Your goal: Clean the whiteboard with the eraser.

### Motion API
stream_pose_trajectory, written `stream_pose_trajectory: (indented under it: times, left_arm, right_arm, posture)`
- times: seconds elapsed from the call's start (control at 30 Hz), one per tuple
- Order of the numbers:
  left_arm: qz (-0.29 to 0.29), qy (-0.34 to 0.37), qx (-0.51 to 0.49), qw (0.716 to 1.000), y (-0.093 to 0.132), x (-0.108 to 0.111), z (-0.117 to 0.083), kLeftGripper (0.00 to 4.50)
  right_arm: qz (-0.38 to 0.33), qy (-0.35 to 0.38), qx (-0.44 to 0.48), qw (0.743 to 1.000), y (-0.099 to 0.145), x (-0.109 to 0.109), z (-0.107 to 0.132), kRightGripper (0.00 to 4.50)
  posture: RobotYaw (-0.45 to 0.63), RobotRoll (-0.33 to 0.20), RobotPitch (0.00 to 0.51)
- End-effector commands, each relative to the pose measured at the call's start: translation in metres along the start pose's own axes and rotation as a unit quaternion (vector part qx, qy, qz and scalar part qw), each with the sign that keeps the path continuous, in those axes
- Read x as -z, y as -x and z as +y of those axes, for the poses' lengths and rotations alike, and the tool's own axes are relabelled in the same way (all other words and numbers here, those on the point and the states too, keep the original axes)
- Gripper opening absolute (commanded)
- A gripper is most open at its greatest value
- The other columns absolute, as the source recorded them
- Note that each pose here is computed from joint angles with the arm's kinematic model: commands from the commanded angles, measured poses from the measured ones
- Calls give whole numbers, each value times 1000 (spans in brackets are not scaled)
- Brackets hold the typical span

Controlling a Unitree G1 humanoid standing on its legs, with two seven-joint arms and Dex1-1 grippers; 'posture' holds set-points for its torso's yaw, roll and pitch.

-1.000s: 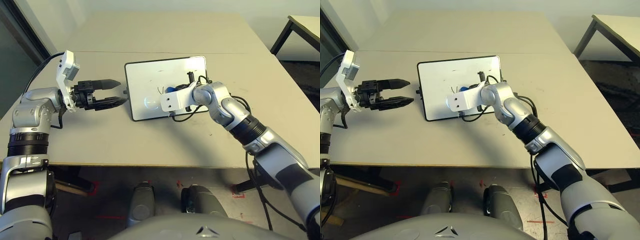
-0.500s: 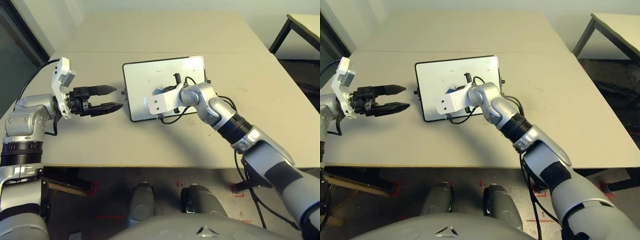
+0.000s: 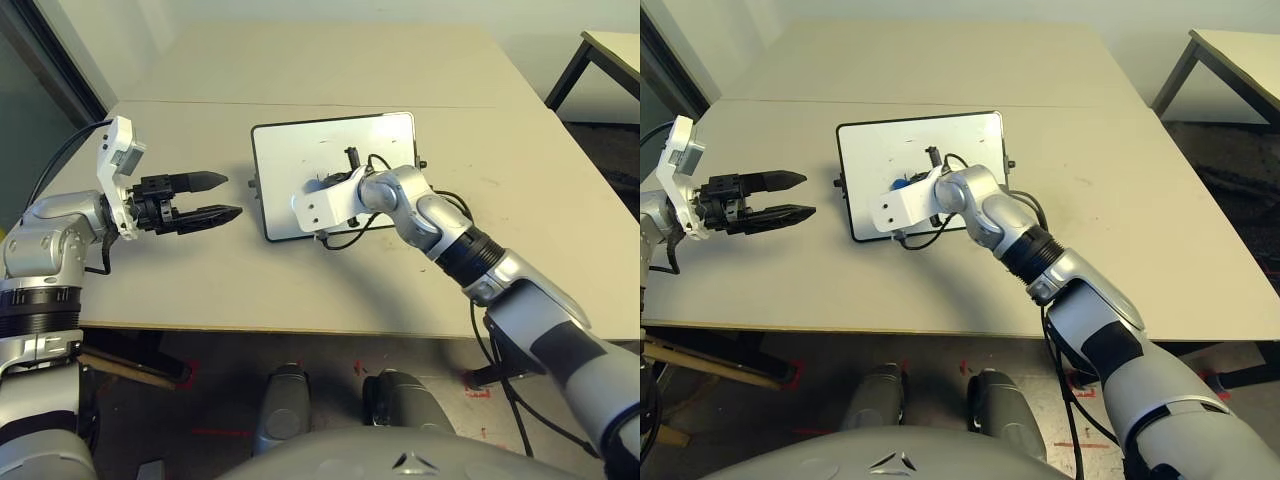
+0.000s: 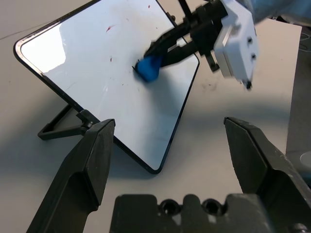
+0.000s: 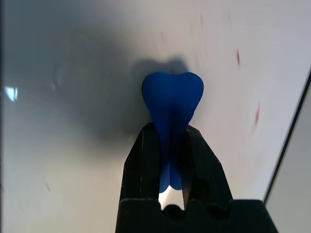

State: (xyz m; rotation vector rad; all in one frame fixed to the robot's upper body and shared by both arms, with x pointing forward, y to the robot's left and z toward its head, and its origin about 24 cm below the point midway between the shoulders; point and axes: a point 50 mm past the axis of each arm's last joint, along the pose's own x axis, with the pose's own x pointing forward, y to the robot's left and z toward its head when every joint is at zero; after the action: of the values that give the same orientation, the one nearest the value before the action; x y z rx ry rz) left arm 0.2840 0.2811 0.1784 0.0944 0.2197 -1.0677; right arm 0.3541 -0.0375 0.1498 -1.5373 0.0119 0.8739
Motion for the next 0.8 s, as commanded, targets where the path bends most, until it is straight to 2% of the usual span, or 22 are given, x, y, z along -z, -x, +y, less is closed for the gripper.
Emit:
stream_pose_trajectory:
  times: [0.03, 0.17, 0.33, 0.8]
  left_arm:
    - [2, -13, 3, 1000, 0, -7, 2, 4500]
    - [2, -15, 4, 1000, -1, -7, 2, 4500]
    - [1, -15, 6, 1000, -2, -7, 3, 4500]
    - [-2, -16, 8, 1000, -4, -7, 2, 4500]
  right_arm:
    - [38, -23, -12, 999, 1, 23, 4, 368]
    - [44, -26, -10, 999, 3, 27, 3, 368]
    - [35, -23, -7, 999, 2, 19, 0, 368]
    - [-16, 15, -3, 1000, -9, -26, -8, 368]
  posture:
    - [281, 0, 44]
    - [272, 0, 41]
    - [272, 0, 38]
    - [275, 0, 35]
